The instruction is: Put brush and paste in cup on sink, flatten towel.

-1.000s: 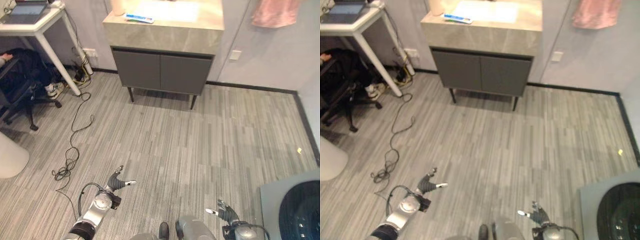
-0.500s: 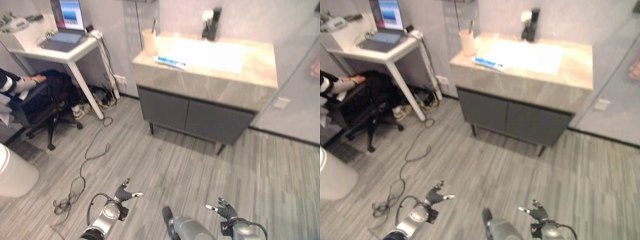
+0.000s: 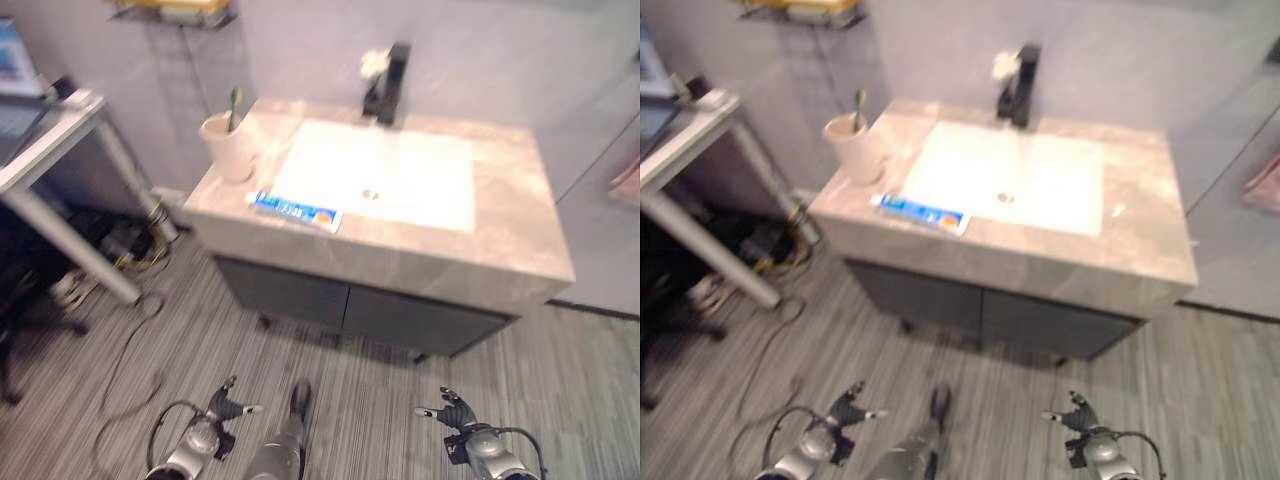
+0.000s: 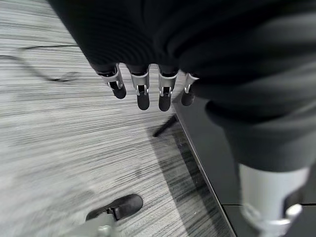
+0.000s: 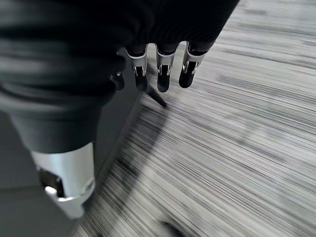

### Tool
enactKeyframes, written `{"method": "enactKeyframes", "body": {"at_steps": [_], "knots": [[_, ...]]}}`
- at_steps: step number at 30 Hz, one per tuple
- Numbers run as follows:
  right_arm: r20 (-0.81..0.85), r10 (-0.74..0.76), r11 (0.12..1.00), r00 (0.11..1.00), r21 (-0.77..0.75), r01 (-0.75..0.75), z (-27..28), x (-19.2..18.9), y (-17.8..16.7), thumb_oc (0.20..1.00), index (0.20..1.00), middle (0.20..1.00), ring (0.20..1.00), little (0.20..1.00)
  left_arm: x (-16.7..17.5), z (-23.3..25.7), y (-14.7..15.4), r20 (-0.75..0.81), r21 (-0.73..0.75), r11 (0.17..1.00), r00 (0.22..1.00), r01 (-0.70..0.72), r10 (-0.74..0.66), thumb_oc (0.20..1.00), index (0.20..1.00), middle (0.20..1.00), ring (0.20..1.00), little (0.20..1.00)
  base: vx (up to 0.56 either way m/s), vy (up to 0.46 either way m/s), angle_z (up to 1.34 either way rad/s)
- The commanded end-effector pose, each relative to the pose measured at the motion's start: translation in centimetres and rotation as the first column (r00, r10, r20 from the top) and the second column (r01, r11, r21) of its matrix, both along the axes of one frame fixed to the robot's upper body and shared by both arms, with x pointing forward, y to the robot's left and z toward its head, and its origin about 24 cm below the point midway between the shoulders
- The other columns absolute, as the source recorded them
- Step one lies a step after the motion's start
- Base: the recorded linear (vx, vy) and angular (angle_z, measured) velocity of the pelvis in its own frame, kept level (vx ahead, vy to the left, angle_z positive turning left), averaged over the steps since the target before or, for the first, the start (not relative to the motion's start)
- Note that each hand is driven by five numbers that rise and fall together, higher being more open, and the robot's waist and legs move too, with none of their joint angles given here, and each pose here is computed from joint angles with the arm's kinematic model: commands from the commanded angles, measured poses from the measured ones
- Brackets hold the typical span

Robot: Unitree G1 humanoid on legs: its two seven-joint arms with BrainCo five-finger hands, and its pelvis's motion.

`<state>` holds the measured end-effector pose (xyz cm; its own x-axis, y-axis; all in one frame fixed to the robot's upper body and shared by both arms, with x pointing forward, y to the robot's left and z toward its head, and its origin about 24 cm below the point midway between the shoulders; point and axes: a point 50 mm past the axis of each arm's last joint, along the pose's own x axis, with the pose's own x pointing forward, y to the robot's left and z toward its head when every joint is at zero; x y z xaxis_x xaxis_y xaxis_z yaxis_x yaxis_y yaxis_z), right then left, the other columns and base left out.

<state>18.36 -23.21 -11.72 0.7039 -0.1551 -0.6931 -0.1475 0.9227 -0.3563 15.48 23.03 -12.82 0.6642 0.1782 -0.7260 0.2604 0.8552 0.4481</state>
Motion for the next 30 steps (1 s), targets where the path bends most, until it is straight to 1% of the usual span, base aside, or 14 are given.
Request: {"method": "enactKeyframes", "body": {"at_steps": [1,2,4,5,6,9,11,12,13,19,20,25,27,30], "knots": [[0.033,0.078,0.996,0.996,-0.047,-0.076,0.8,0.2,-0.2,1.000,1.000,1.000,1.000,1.000,6.4,3.5,-1.3,0.227,0.022,0.995,0.969,0.095,-0.098,1.000,1.000,1.000,1.000,1.000,0.29,0.586,-0.81],[0.067,0.095,0.995,0.993,-0.024,-0.094,1.3,0.9,0.5,1.000,1.000,1.000,1.000,1.000,6.6,4.0,-0.7,0.244,0.034,0.995,0.964,0.099,-0.104,1.000,1.000,1.000,1.000,1.000,0.16,0.406,-0.44],[0.083,0.122,0.992,0.989,-0.022,-0.121,1.6,1.6,1.0,1.000,1.000,1.000,1.000,1.000,6.6,4.1,-0.5,0.250,0.033,0.995,0.963,0.092,-0.098,1.000,1.000,1.000,1.000,1.000,0.06,0.307,-0.98],[0.125,0.186,0.982,0.975,-0.026,-0.185,2.4,3.0,2.2,1.000,1.000,1.000,1.000,1.000,6.8,4.4,0.1,0.259,0.052,0.995,0.961,0.081,-0.092,1.000,1.000,1.000,1.000,1.000,0.01,0.244,-1.46],[0.125,0.187,0.982,0.974,-0.027,-0.185,2.4,3.0,2.2,1.000,1.000,1.000,1.000,1.000,6.8,4.4,0.1,0.260,0.051,0.995,0.961,0.081,-0.092,1.000,1.000,1.000,1.000,1.000,0.00,0.258,-1.45],[0.161,0.294,0.956,0.942,-0.069,-0.286,3.3,4.1,3.5,1.000,1.000,1.000,1.000,1.000,5.9,4.2,1.1,0.250,0.042,0.999,0.967,0.033,-0.042,1.000,1.000,1.000,1.000,1.000,0.08,0.138,-1.22],[0.154,0.324,0.945,0.934,-0.100,-0.311,3.4,3.8,2.9,1.000,1.000,1.000,1.000,1.000,5.1,3.7,1.5,0.225,0.046,0.999,0.974,0.025,-0.035,1.000,1.000,1.000,1.000,1.000,0.15,0.108,-0.79],[0.154,0.323,0.945,0.934,-0.100,-0.311,3.4,3.8,2.9,1.000,1.000,1.000,1.000,1.000,5.1,3.7,1.5,0.224,0.046,0.999,0.974,0.026,-0.035,1.000,1.000,1.000,1.000,1.000,0.15,0.053,-0.04],[0.149,0.296,0.953,0.944,-0.118,-0.280,3.4,3.3,1.9,1.000,1.000,1.000,1.000,1.000,4.5,3.4,1.6,0.210,0.033,0.999,0.978,0.012,-0.018,1.000,1.000,1.000,1.000,1.000,0.10,-0.010,0.32],[0.118,0.238,0.967,0.964,-0.124,-0.223,2.8,2.2,0.4,1.000,1.000,1.000,1.000,1.000,3.5,2.8,1.5,0.175,0.032,0.999,0.984,0.024,-0.029,1.000,1.000,1.000,1.000,1.000,0.08,-0.016,0.31],[0.093,0.249,0.963,0.964,-0.132,-0.236,2.4,1.8,0.4,1.000,1.000,1.000,1.000,1.000,3.1,2.4,1.4,0.156,0.031,0.999,0.987,0.021,-0.026,1.000,1.000,1.000,1.000,1.000,0.02,-0.014,0.13],[0.080,0.290,0.951,0.954,-0.135,-0.278,2.3,2.0,1.0,1.000,1.000,1.000,1.000,1.000,2.0,1.6,1.1,0.116,0.023,1.000,0.993,0.008,-0.011,1.000,1.000,1.000,1.000,1.000,0.00,-0.010,0.11],[0.081,0.331,0.938,0.940,-0.134,-0.319,2.5,2.6,1.4,1.000,1.000,1.000,1.000,1.000,1.2,0.8,0.8,0.067,0.023,0.999,0.997,0.030,-0.032,1.000,1.000,1.000,1.000,1.000,-0.04,-0.008,0.02],[0.079,0.342,0.934,0.937,-0.142,-0.329,2.6,2.7,1.4,1.000,1.000,1.000,1.000,1.000,1.0,0.7,0.9,0.052,0.039,0.998,0.998,0.044,-0.046,1.000,1.000,1.000,1.000,1.000,-0.02,-0.029,0.24]]}}
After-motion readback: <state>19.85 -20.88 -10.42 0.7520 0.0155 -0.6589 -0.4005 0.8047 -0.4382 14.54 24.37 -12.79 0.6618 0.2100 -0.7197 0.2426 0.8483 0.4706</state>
